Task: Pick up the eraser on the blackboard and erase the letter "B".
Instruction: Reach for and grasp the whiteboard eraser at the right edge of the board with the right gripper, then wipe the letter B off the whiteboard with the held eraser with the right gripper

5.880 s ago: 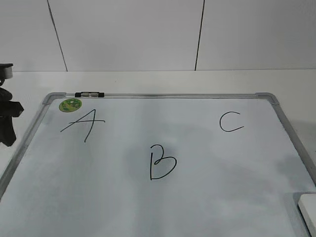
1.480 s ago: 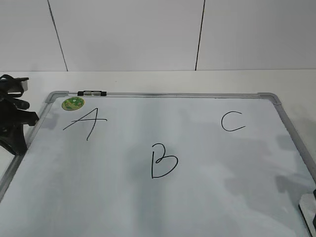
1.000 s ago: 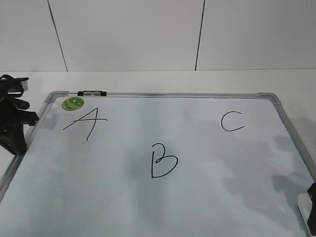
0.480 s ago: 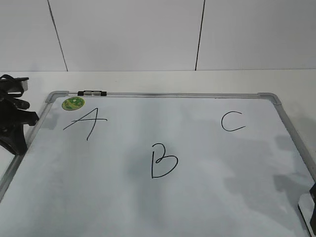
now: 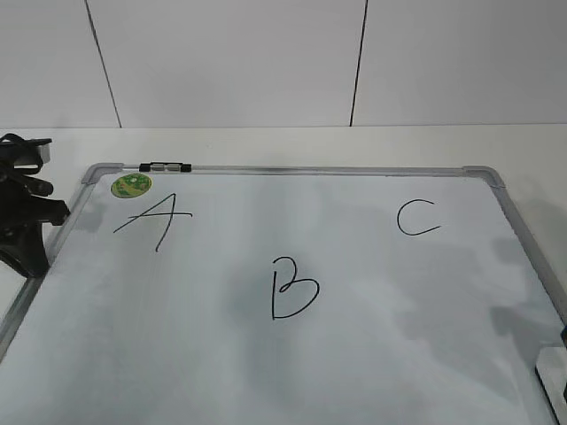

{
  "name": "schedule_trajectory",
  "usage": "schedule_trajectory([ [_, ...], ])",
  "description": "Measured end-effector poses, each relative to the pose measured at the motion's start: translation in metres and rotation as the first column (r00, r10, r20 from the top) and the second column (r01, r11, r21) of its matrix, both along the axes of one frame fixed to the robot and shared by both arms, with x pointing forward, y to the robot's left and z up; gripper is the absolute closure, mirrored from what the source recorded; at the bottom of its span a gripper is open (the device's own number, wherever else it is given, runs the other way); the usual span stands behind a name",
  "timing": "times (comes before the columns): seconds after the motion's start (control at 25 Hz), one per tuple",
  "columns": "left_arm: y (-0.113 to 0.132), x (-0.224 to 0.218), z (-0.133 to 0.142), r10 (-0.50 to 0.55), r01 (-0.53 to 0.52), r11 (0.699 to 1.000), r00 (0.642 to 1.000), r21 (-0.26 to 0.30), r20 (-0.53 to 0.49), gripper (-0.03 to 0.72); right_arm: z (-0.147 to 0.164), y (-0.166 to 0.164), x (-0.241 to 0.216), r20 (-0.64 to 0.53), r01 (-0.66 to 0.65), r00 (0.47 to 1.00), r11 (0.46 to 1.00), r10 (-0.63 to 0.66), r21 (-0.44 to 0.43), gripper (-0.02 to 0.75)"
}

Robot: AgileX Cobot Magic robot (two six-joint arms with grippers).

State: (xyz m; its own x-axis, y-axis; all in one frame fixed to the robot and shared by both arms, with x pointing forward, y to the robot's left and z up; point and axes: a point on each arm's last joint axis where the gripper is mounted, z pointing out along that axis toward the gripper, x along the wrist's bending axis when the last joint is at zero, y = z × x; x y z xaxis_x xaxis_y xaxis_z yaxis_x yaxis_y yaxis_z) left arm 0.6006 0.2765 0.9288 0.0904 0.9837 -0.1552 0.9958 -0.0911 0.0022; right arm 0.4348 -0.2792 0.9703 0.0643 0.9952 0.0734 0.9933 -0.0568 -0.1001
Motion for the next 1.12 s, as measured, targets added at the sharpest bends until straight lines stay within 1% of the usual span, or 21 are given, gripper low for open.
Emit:
schedule_trajectory([
  [0.16,0.0000,0.0000,0.0000,0.000,0.000,1.000,1.000,0.000,0.000,0.662,0.0076,0.0003,0.0063,0.022,-0.002,1.000,1.000,0.002,0.001,0.111],
  [0.84,0.0000,0.0002,0.0000,0.000,0.000,1.000,1.000,0.000,0.002,0.662,0.0078,0.0012,0.0064,0.016,-0.016,1.000,1.000,0.016,0.011,0.096],
  [1.12,0.0000,0.0002,0.0000,0.000,0.000,1.000,1.000,0.000,0.002,0.662,-0.0007,0.0014,0.0095,-0.025,-0.017,1.000,1.000,0.018,0.010,0.094],
])
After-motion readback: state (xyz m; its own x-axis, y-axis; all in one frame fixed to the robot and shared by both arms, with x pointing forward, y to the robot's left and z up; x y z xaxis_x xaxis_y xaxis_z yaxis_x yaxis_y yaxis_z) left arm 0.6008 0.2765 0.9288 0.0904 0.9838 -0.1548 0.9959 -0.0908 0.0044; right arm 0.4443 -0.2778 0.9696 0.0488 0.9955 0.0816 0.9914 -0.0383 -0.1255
